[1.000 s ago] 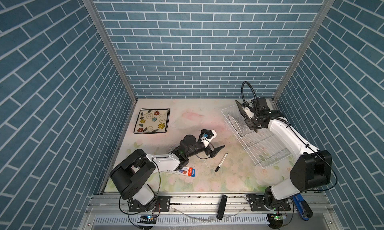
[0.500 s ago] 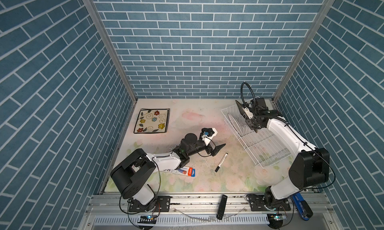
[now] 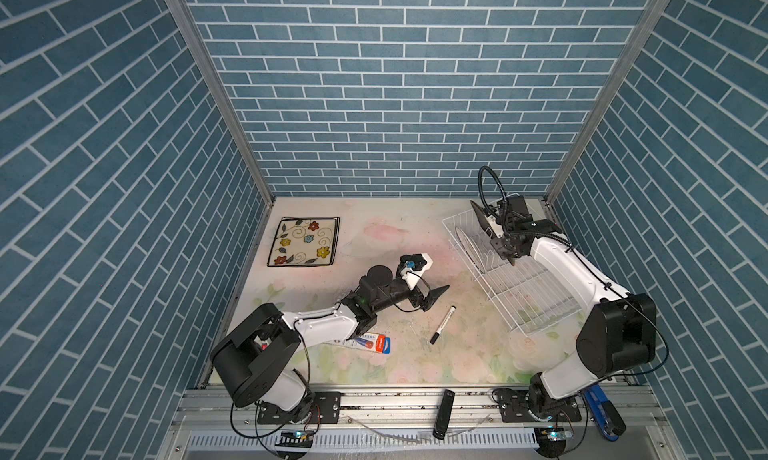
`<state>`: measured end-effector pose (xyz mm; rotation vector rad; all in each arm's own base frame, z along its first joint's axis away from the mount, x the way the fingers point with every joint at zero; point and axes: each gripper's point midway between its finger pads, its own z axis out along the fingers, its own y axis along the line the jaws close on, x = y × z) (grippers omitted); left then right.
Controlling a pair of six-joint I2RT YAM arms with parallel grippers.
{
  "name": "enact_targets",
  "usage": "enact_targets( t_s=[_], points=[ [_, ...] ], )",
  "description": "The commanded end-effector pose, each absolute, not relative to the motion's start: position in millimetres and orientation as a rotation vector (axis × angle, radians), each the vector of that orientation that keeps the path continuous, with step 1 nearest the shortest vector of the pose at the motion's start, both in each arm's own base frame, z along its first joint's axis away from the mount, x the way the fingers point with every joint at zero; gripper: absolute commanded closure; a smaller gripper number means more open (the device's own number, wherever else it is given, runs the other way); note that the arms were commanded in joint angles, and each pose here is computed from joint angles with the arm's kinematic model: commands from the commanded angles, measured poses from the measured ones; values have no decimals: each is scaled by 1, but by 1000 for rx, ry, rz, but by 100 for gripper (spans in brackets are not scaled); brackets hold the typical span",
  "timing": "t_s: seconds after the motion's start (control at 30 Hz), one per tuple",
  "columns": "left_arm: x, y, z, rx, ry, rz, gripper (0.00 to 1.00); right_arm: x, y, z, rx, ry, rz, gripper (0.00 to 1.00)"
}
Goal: Unload the plates from the dish rack
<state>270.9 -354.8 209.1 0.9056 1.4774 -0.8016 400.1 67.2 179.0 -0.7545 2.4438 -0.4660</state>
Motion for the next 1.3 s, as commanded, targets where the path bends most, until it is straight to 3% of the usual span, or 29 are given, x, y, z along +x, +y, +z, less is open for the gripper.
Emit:
enact_targets(
  t_s=[0.0, 1.27],
  points=[
    [272, -355, 215, 912, 1489, -779, 1, 408, 74, 187, -766, 2413, -479, 75],
    [268, -342, 226, 901, 1541, -748, 2, 412, 74, 201, -638, 2338, -600, 95]
  ],
)
